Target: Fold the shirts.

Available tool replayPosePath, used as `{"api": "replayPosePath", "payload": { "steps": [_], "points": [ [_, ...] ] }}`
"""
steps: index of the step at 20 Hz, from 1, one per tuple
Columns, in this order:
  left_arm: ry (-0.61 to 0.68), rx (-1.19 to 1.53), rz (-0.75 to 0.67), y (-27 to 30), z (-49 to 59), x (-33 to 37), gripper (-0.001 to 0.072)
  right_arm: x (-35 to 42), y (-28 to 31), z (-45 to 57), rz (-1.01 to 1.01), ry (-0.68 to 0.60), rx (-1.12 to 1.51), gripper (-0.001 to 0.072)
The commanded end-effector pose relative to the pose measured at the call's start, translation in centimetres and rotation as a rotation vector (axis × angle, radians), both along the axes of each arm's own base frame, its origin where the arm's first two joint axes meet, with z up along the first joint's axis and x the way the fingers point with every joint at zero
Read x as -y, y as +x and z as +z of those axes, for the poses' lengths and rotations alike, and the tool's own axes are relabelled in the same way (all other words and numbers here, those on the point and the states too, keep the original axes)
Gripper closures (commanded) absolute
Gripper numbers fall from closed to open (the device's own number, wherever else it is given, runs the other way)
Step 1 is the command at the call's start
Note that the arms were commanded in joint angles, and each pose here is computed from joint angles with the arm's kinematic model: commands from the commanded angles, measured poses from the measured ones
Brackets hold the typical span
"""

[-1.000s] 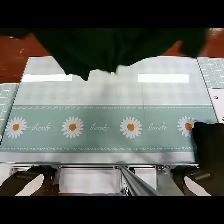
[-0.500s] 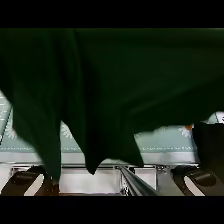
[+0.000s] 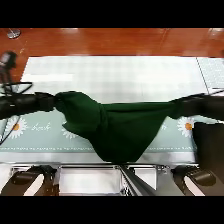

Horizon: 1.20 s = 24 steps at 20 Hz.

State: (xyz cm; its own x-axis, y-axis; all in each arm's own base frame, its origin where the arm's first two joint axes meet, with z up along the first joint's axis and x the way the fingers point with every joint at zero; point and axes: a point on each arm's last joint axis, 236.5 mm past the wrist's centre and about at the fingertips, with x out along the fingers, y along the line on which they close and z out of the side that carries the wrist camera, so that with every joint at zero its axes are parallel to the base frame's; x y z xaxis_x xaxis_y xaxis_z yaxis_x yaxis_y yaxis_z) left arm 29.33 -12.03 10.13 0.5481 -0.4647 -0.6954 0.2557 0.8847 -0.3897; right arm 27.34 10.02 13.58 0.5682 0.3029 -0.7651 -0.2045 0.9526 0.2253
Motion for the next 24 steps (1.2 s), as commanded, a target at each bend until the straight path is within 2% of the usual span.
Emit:
{"api": "replayPosePath", "payload": {
  "steps": [1,6,7,8,9,10,13,16,18,21,24],
  "points": [
    [0.000,-0.028,0.135,4.3,-6.7,-1.6,0.0682,-0.2,6.3,-6.9,-0.102,0.021,-0.025,0.0676],
    [-0.049,-0.140,0.221,9.2,-11.9,-1.4,0.0681,-2.6,14.6,-12.5,-0.160,0.078,-0.123,0.0676],
    [-0.063,-0.159,0.222,9.9,-12.2,-1.1,0.0663,-3.4,15.8,-13.1,-0.162,0.098,-0.151,0.0675],
    [-0.066,-0.171,0.212,10.6,-12.3,-0.8,0.0419,-4.0,16.7,-13.2,-0.158,0.113,-0.169,0.0625],
    [-0.056,-0.188,0.190,10.9,-12.0,-0.7,0.0017,-4.5,17.4,-12.9,-0.137,0.117,-0.189,0.0260],
    [-0.021,-0.212,0.149,11.0,-11.5,-1.2,0.0005,-4.4,17.6,-12.0,-0.095,0.107,-0.207,0.0099],
    [0.061,-0.283,0.095,9.9,-9.0,-5.3,0.0006,1.5,15.5,-8.3,-0.068,0.014,-0.273,0.0096],
    [0.002,-0.449,0.068,6.0,-11.1,-6.7,0.0006,9.4,9.0,-9.6,-0.209,-0.005,-0.421,0.0097],
    [-0.060,-0.513,-0.023,3.4,-13.9,-4.7,0.0006,9.8,3.1,-14.1,-0.259,0.083,-0.523,0.0097],
    [-0.166,-0.518,-0.143,2.1,-15.6,-1.5,0.0006,3.8,-4.7,-19.0,-0.168,0.285,-0.652,0.0097],
    [-0.156,-0.573,-0.230,0.8,-17.3,0.2,0.0006,0.8,-9.3,-21.1,-0.119,0.336,-0.719,0.0097]
  ]
}}
